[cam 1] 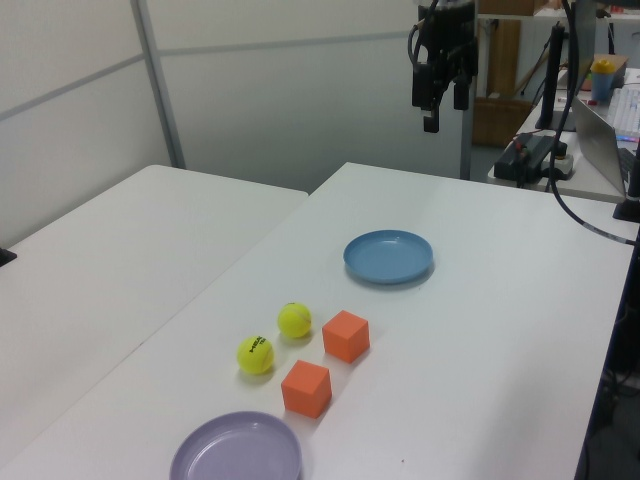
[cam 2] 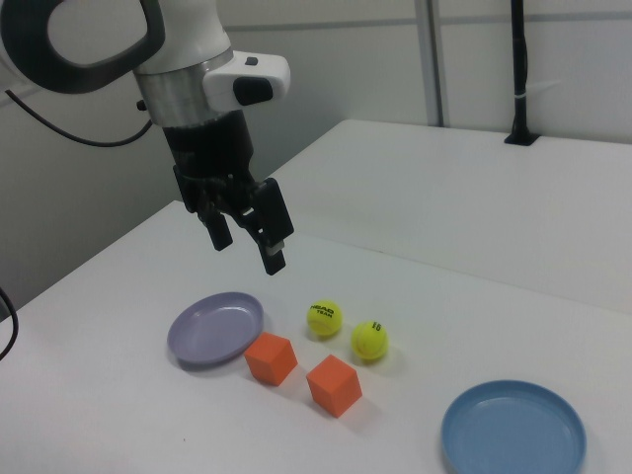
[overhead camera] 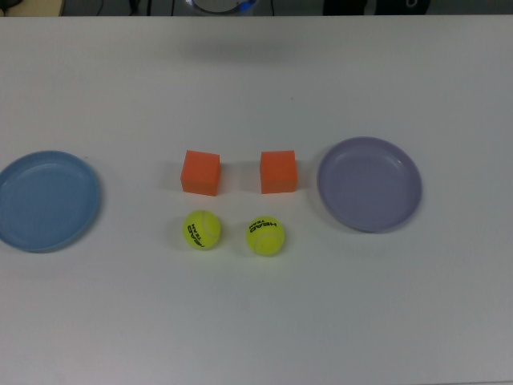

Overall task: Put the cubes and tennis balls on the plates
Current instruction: 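Move the gripper down toward the orange cube nearest the blue plate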

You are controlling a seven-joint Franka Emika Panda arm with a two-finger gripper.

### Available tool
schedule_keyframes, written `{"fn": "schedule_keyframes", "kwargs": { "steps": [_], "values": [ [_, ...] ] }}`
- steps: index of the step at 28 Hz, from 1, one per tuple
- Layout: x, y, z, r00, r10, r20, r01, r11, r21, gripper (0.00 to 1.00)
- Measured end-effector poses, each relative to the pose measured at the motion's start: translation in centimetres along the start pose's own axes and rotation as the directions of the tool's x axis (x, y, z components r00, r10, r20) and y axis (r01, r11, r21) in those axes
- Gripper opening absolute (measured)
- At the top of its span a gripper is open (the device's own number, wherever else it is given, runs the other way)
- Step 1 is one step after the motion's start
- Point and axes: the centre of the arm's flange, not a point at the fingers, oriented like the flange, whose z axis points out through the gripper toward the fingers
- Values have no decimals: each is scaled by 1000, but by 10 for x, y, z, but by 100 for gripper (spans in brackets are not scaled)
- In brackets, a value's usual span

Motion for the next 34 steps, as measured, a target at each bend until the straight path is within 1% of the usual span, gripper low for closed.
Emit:
{"fn": "schedule_keyframes", "kwargs": {
  "steps": [2,4,8,10,14,16,19,20,24,25,29,30,34],
  "values": [
    [1,-2,1,1000,-5,1,5,1000,1,100],
    [7,-12,10,999,-26,21,26,1000,6,100],
    [37,-49,53,990,-97,105,96,995,13,100],
    [55,-72,83,978,-136,157,135,991,16,100],
    [77,-98,128,956,-174,235,176,984,12,100],
    [90,-107,155,944,-184,273,191,982,0,100],
    [109,-116,184,946,-181,268,197,980,-36,100],
    [119,-121,199,951,-169,260,191,980,-61,100],
    [140,-136,243,962,-133,237,168,976,-135,100],
    [145,-142,260,964,-126,233,165,974,-153,100],
    [153,-154,297,965,-110,237,154,972,-178,100],
    [155,-156,308,965,-106,241,152,972,-180,100],
    [158,-157,329,967,-98,235,143,973,-182,100]
  ]
}}
